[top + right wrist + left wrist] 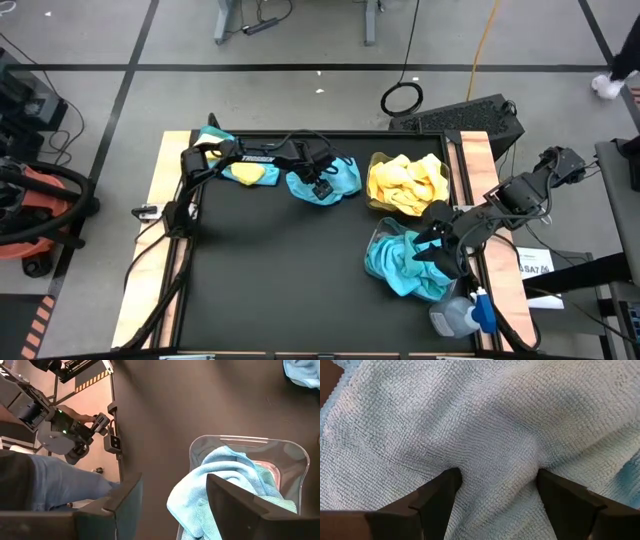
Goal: Sort microfiber towel by color & place in baskets
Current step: Put the blue microfiber cloth into the bottom transparent bin
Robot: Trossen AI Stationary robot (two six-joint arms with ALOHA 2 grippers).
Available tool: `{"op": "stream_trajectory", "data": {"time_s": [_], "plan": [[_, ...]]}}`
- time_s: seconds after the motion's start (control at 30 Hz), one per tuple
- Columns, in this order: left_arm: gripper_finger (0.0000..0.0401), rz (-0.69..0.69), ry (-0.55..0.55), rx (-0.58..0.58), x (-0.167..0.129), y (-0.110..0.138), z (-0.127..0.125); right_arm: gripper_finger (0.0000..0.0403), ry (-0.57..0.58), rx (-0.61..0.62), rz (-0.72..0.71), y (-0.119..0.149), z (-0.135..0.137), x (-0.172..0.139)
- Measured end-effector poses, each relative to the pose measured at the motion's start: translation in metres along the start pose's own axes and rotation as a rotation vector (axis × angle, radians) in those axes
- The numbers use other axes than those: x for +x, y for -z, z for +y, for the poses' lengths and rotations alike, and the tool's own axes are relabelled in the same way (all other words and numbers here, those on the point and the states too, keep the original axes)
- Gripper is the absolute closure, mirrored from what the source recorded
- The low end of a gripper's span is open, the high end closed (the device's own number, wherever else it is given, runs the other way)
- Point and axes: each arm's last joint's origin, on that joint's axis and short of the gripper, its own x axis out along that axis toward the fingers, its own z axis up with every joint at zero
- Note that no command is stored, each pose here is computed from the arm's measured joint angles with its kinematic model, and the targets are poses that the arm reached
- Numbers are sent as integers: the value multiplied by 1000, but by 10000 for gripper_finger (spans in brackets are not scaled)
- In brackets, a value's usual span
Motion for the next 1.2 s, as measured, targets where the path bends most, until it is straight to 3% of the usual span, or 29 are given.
{"op": "stream_trajectory", "data": {"time_s": [0.13, 0.23, 0.6, 0.93, 1.2], "plan": [[131, -3, 3, 11, 1, 0, 0, 193, 0, 2, 0, 0, 0, 0], [162, 5, 19, 30, 1, 0, 0, 193, 0, 2, 0, 0, 0, 0], [384, 33, 115, 56, 2, 2, -2, 193, 0, 3, 0, 0, 0, 0], [391, 10, 244, 75, -18, -8, -14, 193, 37, -28, -44, -1, -1, 0], [391, -187, 309, 165, -82, -26, -39, 193, 141, -117, -186, -6, -3, -1]]}}
